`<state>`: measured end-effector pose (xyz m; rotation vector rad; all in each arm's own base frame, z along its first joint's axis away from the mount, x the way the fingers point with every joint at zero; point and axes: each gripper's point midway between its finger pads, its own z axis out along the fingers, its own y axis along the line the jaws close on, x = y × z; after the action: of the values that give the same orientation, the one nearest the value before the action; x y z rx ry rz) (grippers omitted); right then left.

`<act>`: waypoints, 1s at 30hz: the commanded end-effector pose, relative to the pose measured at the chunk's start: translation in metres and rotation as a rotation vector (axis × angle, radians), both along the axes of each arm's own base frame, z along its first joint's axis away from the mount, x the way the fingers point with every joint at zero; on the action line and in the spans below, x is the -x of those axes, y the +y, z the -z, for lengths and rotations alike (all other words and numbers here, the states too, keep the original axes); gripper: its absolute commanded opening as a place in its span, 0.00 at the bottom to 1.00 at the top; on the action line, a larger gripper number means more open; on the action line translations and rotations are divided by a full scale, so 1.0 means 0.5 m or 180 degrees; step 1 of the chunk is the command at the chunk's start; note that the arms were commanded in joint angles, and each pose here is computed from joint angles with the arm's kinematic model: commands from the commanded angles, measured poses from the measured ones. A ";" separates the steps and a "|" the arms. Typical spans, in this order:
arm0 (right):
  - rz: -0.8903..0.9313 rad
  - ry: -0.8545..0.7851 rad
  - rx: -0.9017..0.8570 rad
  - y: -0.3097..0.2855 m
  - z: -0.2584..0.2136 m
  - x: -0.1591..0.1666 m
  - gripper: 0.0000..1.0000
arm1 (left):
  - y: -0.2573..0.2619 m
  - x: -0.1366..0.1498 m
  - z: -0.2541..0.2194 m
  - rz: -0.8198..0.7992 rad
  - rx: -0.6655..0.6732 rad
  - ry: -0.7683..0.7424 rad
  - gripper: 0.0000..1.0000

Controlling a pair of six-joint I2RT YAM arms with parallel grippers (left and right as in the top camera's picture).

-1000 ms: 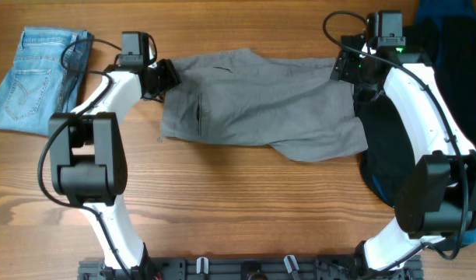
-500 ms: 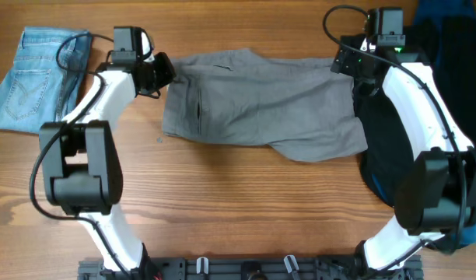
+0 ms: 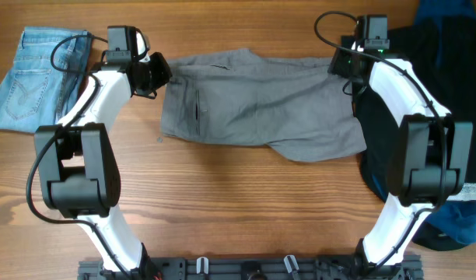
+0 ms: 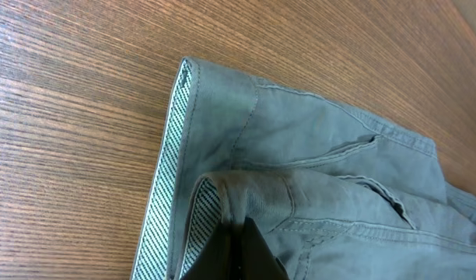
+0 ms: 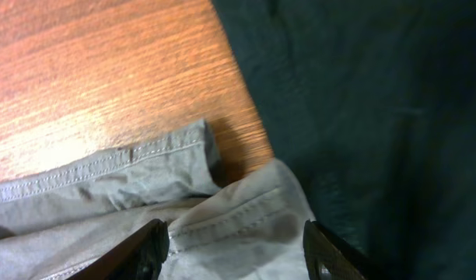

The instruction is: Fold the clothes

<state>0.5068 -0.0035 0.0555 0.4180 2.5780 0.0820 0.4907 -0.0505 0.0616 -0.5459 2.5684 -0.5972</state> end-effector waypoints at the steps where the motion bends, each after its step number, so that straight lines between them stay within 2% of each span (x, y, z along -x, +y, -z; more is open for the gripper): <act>1: -0.0109 0.0134 -0.0202 0.022 0.043 0.006 0.59 | 0.005 -0.012 -0.051 -0.0055 0.0053 -0.0161 0.04; 9: -0.0092 0.0121 -0.0168 0.018 0.044 0.003 0.59 | 0.005 -0.010 -0.050 -0.0055 0.0053 -0.0149 0.04; 11: -0.0031 0.0124 -0.0063 0.005 0.047 0.003 0.56 | 0.005 -0.007 -0.048 -0.0056 0.0052 -0.0119 0.04; 13: 0.0007 0.0140 0.0000 -0.003 0.052 0.004 0.49 | 0.005 -0.004 -0.046 -0.0056 0.0052 -0.0098 0.04; 15: 0.0010 0.0156 0.0009 -0.004 0.058 0.004 0.31 | 0.005 -0.004 -0.046 -0.0056 0.0052 -0.0097 0.04; 17: 0.0011 0.0170 0.0008 -0.004 0.061 0.005 0.17 | 0.005 -0.004 -0.046 -0.0057 0.0051 -0.0096 0.04; 18: 0.0011 0.0173 0.0008 -0.004 0.061 0.006 0.07 | 0.005 -0.004 -0.046 -0.0056 0.0051 -0.0097 0.04; 19: 0.0010 0.0173 0.0009 -0.004 0.061 0.006 0.04 | 0.005 -0.004 -0.046 -0.0056 0.0052 -0.0098 0.04; 23: 0.0013 0.0180 0.0011 -0.005 0.062 0.007 0.04 | 0.005 -0.004 -0.046 -0.0056 0.0052 -0.0096 0.04; 24: 0.0029 0.0159 0.0019 -0.009 0.060 0.004 0.25 | 0.005 -0.003 -0.045 -0.0056 0.0052 -0.0093 0.04; 25: 0.0061 0.0104 0.0008 -0.014 0.056 -0.003 0.54 | 0.005 -0.003 -0.045 -0.0056 0.0051 -0.0089 0.04; 27: 0.0083 -0.0006 0.0003 -0.018 0.047 -0.018 0.62 | 0.005 -0.003 -0.045 -0.0056 0.0051 -0.0087 0.04; 30: 0.0069 -0.0168 0.0014 -0.019 0.035 -0.039 0.64 | 0.005 -0.002 -0.045 -0.0056 0.0051 -0.0085 0.04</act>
<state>0.5242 -0.0060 0.0468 0.4184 2.5255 0.1077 0.4864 -0.0506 0.0615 -0.5694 2.5829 -0.5997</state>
